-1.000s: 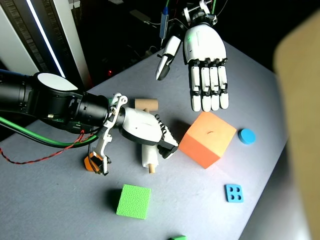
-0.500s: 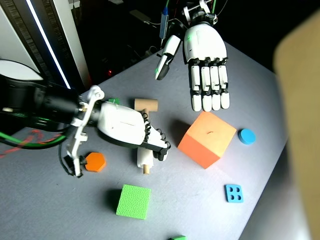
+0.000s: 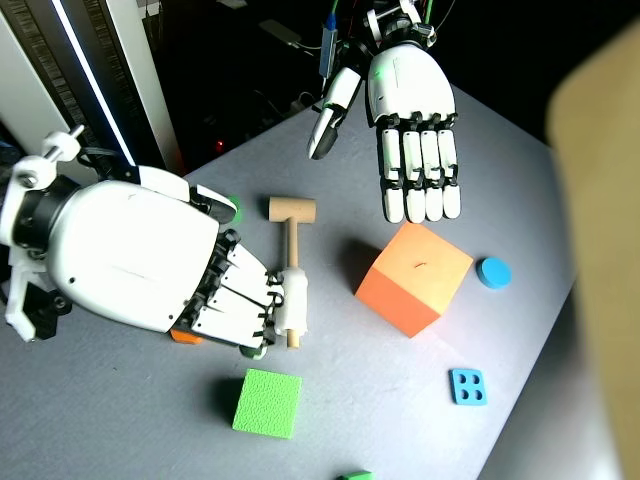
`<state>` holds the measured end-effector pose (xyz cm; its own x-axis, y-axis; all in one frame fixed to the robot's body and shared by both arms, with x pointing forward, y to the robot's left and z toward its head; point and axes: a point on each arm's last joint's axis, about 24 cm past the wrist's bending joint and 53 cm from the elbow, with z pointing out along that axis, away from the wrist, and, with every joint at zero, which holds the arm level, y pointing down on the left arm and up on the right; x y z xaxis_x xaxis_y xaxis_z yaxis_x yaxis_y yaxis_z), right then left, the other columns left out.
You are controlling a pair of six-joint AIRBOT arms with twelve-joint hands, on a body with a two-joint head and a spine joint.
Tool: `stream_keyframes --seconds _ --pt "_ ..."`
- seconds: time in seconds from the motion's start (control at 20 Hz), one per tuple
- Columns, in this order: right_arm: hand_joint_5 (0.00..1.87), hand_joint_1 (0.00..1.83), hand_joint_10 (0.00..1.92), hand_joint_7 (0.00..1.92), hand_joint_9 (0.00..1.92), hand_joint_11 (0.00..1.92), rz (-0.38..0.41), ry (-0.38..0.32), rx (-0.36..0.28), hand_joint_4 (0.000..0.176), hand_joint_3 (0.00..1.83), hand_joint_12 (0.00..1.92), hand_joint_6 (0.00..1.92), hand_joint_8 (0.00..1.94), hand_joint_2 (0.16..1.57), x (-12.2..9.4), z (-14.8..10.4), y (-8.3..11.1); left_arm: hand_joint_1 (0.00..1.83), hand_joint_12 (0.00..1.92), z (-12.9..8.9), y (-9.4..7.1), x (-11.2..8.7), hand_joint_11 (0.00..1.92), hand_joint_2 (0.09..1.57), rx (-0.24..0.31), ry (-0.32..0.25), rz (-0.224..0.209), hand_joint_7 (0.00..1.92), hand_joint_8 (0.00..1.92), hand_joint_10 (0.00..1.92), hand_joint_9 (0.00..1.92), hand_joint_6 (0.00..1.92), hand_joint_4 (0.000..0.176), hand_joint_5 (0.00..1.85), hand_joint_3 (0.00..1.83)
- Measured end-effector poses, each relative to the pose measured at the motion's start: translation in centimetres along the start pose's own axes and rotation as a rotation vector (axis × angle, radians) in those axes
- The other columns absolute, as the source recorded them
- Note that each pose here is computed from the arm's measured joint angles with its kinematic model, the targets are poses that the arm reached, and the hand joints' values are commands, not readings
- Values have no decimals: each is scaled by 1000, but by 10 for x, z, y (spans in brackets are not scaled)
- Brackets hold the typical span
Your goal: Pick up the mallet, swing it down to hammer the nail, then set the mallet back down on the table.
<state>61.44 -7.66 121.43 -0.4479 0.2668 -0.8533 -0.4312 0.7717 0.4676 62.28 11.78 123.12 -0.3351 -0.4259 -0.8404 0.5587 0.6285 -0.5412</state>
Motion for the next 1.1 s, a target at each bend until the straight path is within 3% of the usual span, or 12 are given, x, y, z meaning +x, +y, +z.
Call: stream_keyframes --seconds 0.05,0.1,0.15,0.2,0.25,0.3,0.4,0.5,0.65,0.7,0.75,1.1 --pt "52 9 1652 47 96 49 -5 13 -3 0 0 1826 1312 1565 1162 5 0 1 0 715 0 0 0 0 1207 -3 2 -2 449 97 88 424 61 0 269 2" --pt "10 1 1867 9 48 53 -4 25 -11 0 0 1902 1656 1840 1151 9 0 3 61 934 1 1 0 0 1187 -5 4 -2 469 589 526 428 581 0 300 0" --pt "1 42 1910 1 84 104 -6 27 -16 0 0 1917 1776 1921 1136 10 0 4 93 1123 1 0 0 0 1175 -4 3 -2 263 1242 1186 249 1211 0 114 0" --pt "25 103 1919 45 150 219 -11 26 -18 0 0 1920 1892 1937 1104 9 0 4 101 1711 1 0 1 0 1168 -4 5 -4 182 1770 1765 173 1779 0 47 0" --pt "142 133 1921 106 227 356 -22 25 -18 0 0 1921 1915 1940 1069 9 0 4 183 1879 1 0 1 165 1172 -4 8 -1 164 1891 1890 234 1893 0 120 0" --pt "254 146 1921 193 309 468 -47 25 -18 0 0 1921 1920 1941 1056 9 0 4 213 1913 1 0 1 296 1175 -4 7 -3 277 1850 1915 308 1492 0 271 0" --pt "896 162 1921 1045 1069 1168 -85 24 -19 0 0 1921 1921 1941 1048 9 0 4 333 1921 1 -2 -3 1132 1200 2 -5 -6 1305 1918 1921 1194 1866 0 1256 0" --pt "1396 140 1921 1499 1500 1553 -99 25 -21 0 0 1921 1921 1941 1072 9 0 5 386 1921 2 -3 -2 1560 1216 4 -4 -7 1628 1921 1921 1623 1919 0 1532 0" --pt "1479 773 1921 1635 1695 1757 -158 32 -39 69 35 1921 1921 1941 1374 11 -1 8 1107 1921 2 -2 0 1761 1271 1 2 -7 1661 1921 1921 1717 1921 6 1551 4" --pt "1476 827 1921 1656 1722 1781 -166 38 -54 155 15 1921 1921 1941 1427 13 -1 11 1175 1921 2 -3 -1 1741 1286 3 -3 -12 1646 1921 1921 1704 1921 46 1530 4" --pt "1463 863 1921 1658 1732 1793 -188 46 -73 172 9 1921 1921 1941 1440 15 -1 16 1176 1921 2 -3 -1 1711 1286 3 -3 -11 1625 1921 1921 1679 1921 63 1494 3" --pt "1393 872 1921 1597 1673 1722 -220 90 -145 176 4 1921 1921 1941 1452 27 -3 23 1122 1921 2 -3 -2 1655 1304 5 -4 -12 1607 1921 1921 1637 1921 85 1548 5"
